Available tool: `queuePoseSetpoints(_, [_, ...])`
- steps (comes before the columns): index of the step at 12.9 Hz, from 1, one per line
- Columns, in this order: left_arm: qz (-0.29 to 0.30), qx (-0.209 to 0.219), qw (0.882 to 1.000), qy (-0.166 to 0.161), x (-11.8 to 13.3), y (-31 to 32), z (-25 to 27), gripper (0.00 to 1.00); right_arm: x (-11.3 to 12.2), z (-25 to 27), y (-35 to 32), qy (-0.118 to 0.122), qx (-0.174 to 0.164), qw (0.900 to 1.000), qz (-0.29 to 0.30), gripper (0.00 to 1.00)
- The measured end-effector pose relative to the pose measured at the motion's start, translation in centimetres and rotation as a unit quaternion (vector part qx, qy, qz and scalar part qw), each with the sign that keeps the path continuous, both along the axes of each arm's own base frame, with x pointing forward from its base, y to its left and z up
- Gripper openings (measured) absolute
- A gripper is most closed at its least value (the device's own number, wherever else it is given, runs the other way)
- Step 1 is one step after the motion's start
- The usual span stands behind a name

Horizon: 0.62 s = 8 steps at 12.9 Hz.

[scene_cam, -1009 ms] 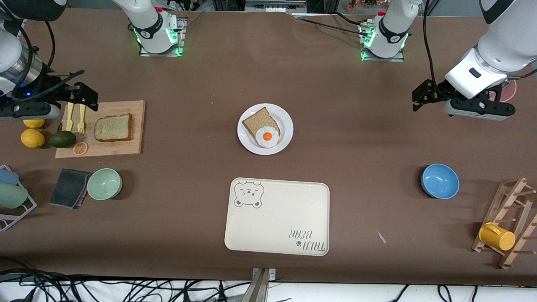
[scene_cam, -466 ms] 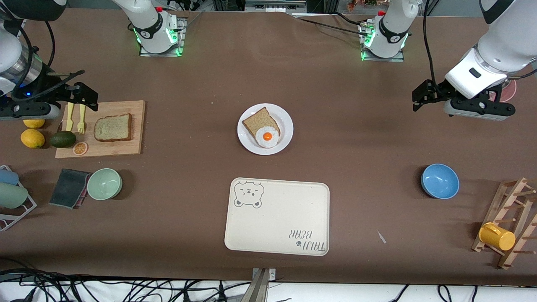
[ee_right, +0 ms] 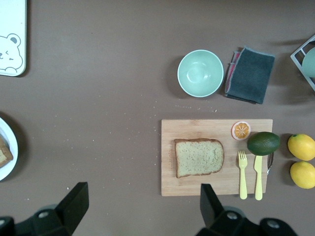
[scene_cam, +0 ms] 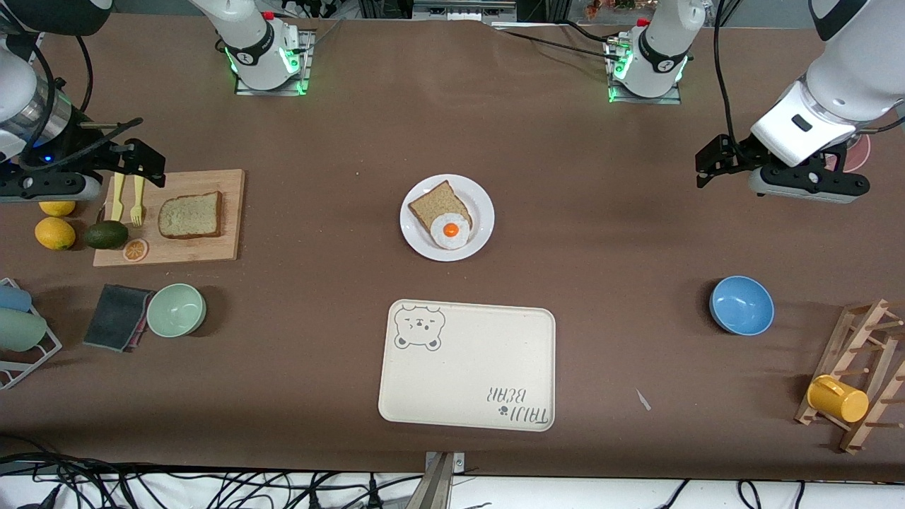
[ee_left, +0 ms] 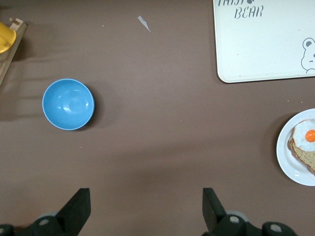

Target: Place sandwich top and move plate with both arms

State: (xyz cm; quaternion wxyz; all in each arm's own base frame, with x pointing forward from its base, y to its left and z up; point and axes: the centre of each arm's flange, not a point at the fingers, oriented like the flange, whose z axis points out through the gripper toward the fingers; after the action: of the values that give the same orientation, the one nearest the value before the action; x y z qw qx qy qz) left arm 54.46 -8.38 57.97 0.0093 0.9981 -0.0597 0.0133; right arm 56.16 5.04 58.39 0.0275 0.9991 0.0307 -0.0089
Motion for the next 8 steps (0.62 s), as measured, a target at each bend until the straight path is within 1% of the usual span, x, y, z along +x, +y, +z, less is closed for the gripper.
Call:
queuePoseSetpoints(3, [0.004, -0.001, 1.0, -0.007, 0.18, 0.46, 0.69, 1.0, 0.0, 0.0, 0.0, 0.0, 0.0, 1.0, 0.0, 1.0])
queuePoseSetpoints(8, [0.007, -0.001, 1.0, -0.003, 0.21, 0.75, 0.53, 1.0, -0.01, -0.02, 0.0, 0.001, 0.0, 1.0, 0.0, 1.0])
